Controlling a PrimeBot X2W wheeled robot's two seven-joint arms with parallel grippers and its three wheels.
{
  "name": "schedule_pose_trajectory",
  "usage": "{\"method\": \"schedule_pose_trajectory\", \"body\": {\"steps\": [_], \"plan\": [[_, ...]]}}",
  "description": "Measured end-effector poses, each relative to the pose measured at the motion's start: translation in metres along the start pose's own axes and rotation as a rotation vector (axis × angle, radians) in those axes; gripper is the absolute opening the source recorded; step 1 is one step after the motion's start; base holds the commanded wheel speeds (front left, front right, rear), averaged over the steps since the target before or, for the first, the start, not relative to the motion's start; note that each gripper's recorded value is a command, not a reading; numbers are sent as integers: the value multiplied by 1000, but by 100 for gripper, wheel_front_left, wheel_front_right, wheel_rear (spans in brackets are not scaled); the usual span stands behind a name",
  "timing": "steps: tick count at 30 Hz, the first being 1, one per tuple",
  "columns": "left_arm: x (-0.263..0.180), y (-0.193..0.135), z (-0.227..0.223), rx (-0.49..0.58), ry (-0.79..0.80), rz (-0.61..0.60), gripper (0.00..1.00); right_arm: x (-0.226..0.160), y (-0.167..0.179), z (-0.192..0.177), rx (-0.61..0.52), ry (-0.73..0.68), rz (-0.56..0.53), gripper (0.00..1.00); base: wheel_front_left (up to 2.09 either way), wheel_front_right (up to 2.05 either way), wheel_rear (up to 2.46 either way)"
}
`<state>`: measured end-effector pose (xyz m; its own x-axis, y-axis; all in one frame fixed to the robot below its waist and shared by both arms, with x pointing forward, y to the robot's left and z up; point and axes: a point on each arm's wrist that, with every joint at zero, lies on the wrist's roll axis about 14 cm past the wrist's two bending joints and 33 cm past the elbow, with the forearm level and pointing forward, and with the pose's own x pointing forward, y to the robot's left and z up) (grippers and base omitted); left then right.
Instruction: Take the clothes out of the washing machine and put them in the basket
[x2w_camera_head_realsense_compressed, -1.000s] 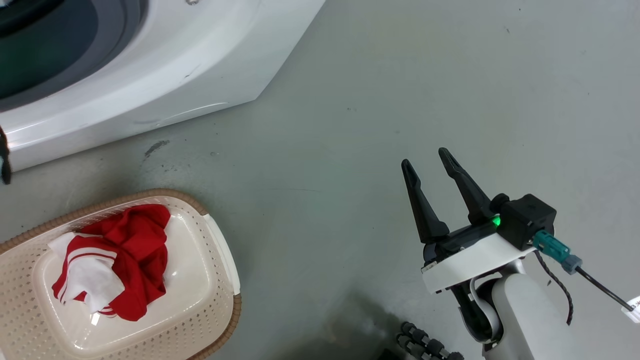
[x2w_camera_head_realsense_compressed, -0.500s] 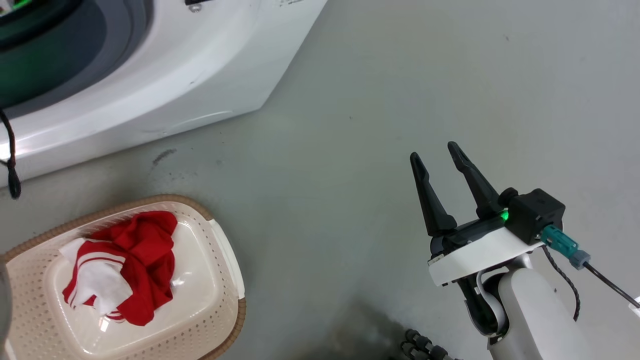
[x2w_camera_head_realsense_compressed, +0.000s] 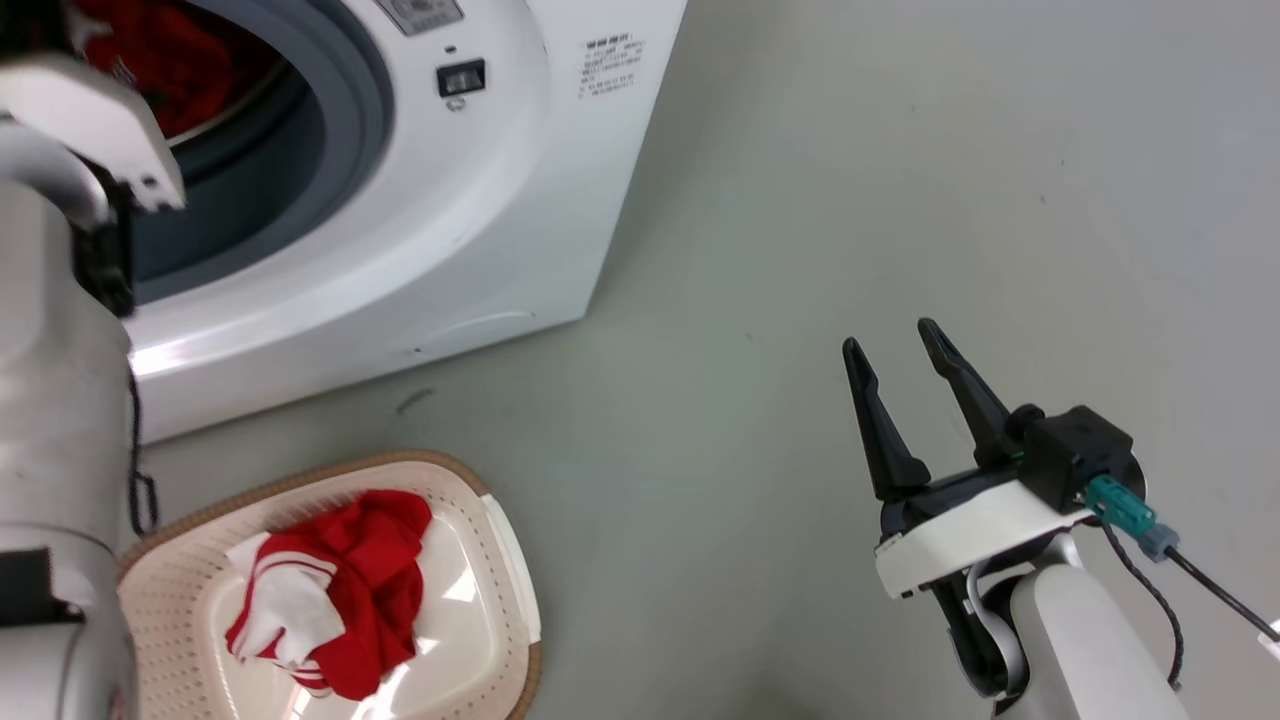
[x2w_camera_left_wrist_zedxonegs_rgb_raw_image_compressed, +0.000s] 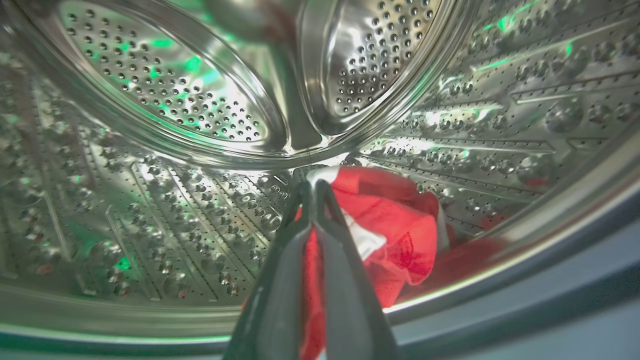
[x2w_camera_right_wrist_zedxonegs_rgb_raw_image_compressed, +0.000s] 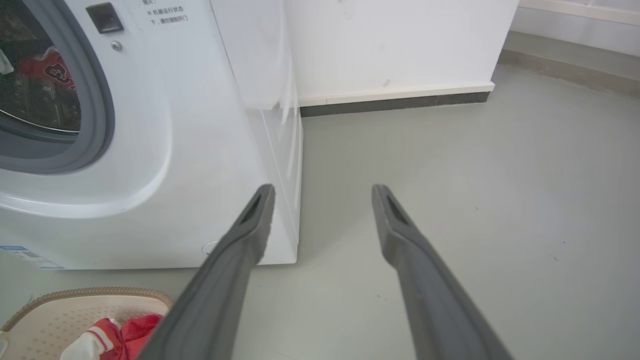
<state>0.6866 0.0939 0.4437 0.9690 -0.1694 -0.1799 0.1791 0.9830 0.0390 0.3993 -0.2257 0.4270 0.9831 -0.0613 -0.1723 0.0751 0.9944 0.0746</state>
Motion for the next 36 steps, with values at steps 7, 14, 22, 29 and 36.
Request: {"method": "schedule_pose_trajectory", "body": {"steps": [7,14,22,29,36], "plan": [[-44,4,15,-67,-67,25,0,-15,7,19,11,-39,15,100,0,0,0],[-84,10,40,-108,-141,32,0,-28,16,34,16,-76,38,100,0,0,0],[-135,21,72,-136,-280,42,0,-35,34,48,16,-107,92,100,0,0,0],[-180,14,99,-167,-402,31,0,-39,50,51,13,-106,140,100,0,0,0],[-226,8,144,-140,-578,18,0,-39,66,62,11,-130,188,100,0,0,0]]}}
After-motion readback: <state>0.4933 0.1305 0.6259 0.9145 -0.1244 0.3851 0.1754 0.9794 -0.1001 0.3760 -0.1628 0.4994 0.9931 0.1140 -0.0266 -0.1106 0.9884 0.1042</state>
